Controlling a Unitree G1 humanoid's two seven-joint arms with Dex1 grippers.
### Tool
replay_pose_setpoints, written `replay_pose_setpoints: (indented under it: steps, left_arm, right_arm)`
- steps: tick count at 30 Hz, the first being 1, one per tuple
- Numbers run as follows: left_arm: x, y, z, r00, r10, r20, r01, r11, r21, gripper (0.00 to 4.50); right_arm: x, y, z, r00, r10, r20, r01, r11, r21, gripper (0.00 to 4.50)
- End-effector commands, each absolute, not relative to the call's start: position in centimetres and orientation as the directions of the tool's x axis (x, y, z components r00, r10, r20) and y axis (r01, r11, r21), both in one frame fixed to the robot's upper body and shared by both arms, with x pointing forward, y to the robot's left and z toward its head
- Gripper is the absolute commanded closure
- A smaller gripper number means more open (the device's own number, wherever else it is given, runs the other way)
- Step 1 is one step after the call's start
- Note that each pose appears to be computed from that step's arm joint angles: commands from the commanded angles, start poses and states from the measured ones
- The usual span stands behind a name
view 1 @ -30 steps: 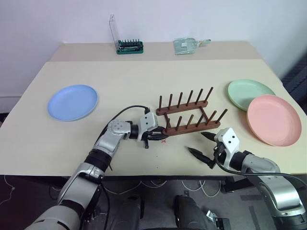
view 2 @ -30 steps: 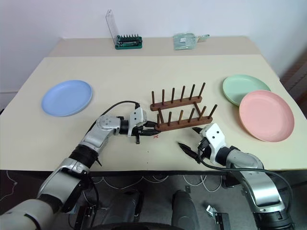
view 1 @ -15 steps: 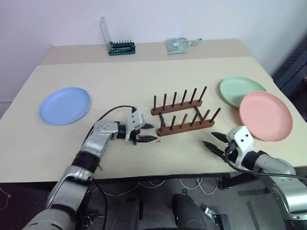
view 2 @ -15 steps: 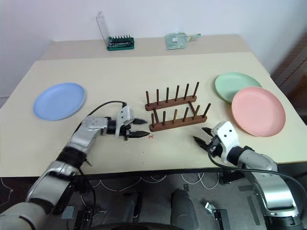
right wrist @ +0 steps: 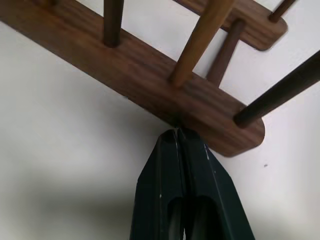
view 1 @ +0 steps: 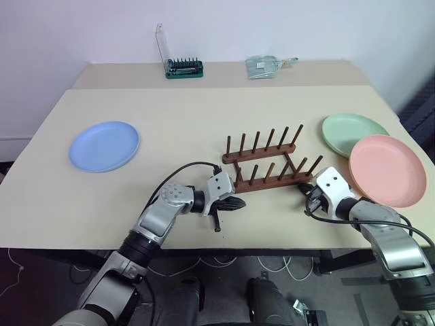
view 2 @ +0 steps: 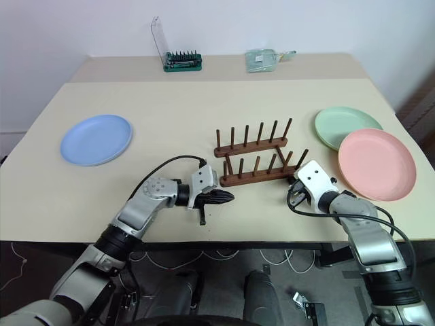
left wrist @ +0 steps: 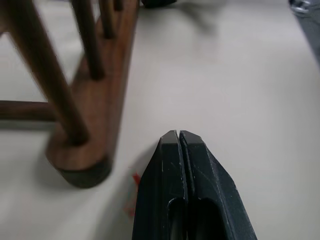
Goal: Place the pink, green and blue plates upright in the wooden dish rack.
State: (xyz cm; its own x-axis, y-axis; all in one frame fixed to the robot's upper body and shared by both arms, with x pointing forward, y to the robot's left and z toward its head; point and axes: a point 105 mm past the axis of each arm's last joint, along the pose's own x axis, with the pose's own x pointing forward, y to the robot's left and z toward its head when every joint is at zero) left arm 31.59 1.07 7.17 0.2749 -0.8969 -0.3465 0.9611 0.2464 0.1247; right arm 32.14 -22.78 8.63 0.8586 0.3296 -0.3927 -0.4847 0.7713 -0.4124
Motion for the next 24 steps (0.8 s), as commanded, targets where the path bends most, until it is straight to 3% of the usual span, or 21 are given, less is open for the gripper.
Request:
replay_pose_setpoints:
  steps: [1, 10, 18, 22, 24]
  left_arm:
    - [34.2, 3.0, 5.7, 0.448, -0.803, -0.394, 0.893, 0.417, 0.168, 4.45]
    - [37.1, 4.5, 5.7, 0.596, -0.71, -0.375, 0.802, 0.551, 0.232, 4.45]
    - [36.6, 4.2, 5.5, 0.568, -0.735, -0.371, 0.823, 0.517, 0.236, 4.45]
    - [35.2, 3.3, 7.0, 0.492, -0.818, -0.299, 0.869, 0.44, 0.226, 4.45]
    - [34.1, 3.0, 7.9, 0.442, -0.86, -0.255, 0.893, 0.395, 0.215, 4.5]
  right_arm:
    - [33.1, -22.7, 8.2, 0.87, 0.304, -0.387, -0.465, 0.767, -0.443, 4.5]
    - [34.5, -22.3, 9.1, 0.889, 0.312, -0.334, -0.443, 0.768, -0.463, 4.5]
    - [34.3, -23.0, 9.6, 0.899, 0.297, -0.321, -0.426, 0.76, -0.491, 4.5]
    - [32.5, -23.9, 10.7, 0.877, 0.343, -0.337, -0.468, 0.77, -0.433, 4.5]
    - [31.3, -24.6, 11.8, 0.874, 0.355, -0.33, -0.472, 0.782, -0.407, 3.69]
